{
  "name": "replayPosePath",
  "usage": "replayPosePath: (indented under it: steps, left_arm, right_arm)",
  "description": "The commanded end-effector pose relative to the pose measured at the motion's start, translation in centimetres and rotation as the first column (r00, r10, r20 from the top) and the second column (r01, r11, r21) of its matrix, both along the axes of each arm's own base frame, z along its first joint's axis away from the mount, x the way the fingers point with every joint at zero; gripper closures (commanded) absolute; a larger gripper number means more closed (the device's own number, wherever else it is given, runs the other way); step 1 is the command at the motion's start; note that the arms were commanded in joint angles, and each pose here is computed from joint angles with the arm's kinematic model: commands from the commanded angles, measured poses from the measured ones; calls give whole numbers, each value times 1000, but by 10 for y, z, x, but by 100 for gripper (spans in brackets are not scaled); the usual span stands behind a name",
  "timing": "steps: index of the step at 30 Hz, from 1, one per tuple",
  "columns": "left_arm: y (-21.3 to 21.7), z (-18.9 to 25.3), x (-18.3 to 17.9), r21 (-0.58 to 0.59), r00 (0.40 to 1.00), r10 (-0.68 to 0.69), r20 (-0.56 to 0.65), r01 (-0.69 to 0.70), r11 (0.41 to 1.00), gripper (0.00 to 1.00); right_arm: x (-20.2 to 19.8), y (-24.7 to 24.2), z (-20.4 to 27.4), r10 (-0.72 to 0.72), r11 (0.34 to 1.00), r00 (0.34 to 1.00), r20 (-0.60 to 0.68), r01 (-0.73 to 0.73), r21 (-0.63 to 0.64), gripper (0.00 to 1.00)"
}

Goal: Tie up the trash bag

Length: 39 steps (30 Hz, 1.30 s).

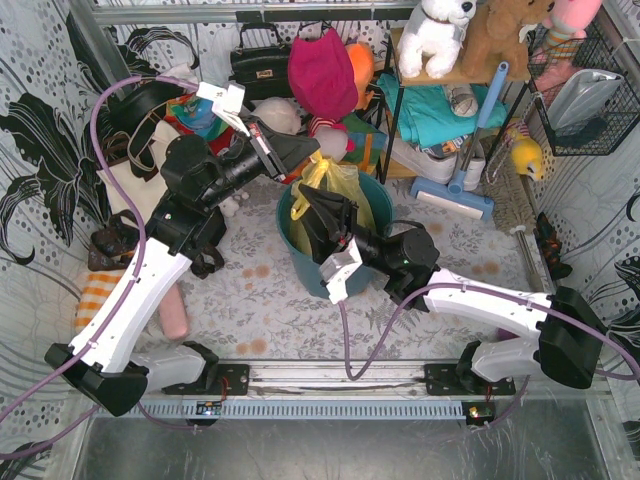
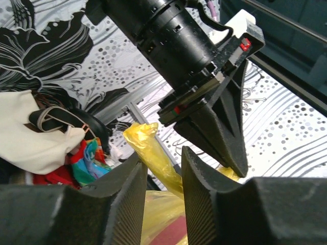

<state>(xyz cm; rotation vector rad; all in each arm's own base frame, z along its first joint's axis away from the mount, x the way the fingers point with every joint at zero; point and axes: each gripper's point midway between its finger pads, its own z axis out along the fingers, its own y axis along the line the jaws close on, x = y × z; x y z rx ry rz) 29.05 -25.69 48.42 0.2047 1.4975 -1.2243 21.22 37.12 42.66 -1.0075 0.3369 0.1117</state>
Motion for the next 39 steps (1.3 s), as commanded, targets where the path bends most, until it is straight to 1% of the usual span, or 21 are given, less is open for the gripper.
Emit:
replayPosePath:
  steps: [1,3,5,10,14,17,20,24,28,33,36,39]
  left_arm:
    - [2,24,-11,-43,997,-19,79,23,999,100]
    - [2,24,-9,-43,997,-12,81,16,999,100]
    - [3,26,-8,-42,996,-4,91,8,999,100]
    - [5,33,7,-9,990,52,127,-51,999,100]
    - [4,48,21,11,982,84,171,-87,996,100]
    - [3,49,36,32,977,120,178,-128,991,100]
    - [1,36,54,70,976,151,158,-163,984,100]
    - [0,2,75,122,976,192,106,-204,971,100]
    - [4,-39,100,179,969,244,43,-248,952,100]
    - [16,-90,140,260,947,318,-37,-298,918,100]
    - [18,-116,159,300,937,342,-75,-306,904,100]
    - [16,-134,169,333,931,351,-100,-301,894,100]
  right_arm:
    - [-2,-17,35,-61,993,995,77,53,105,73]
    - [-4,-20,35,-53,993,996,67,45,106,84]
    - [-6,-22,35,-47,994,997,61,41,99,100]
    - [-16,-24,29,38,997,998,-41,-35,71,100]
    - [-27,-31,25,108,994,982,-156,-102,45,100]
    - [-36,-34,11,165,986,948,-274,-163,30,100]
    - [-48,-37,-14,223,973,897,-381,-230,30,100]
    - [-64,-42,-48,277,951,816,-507,-308,24,100]
    - [-84,-46,-81,320,918,717,-619,-395,18,100]
    - [-108,-54,-101,364,876,617,-698,-482,31,100]
    - [-119,-59,-106,388,855,579,-717,-517,45,100]
    - [-128,-62,-109,401,836,549,-733,-547,47,100]
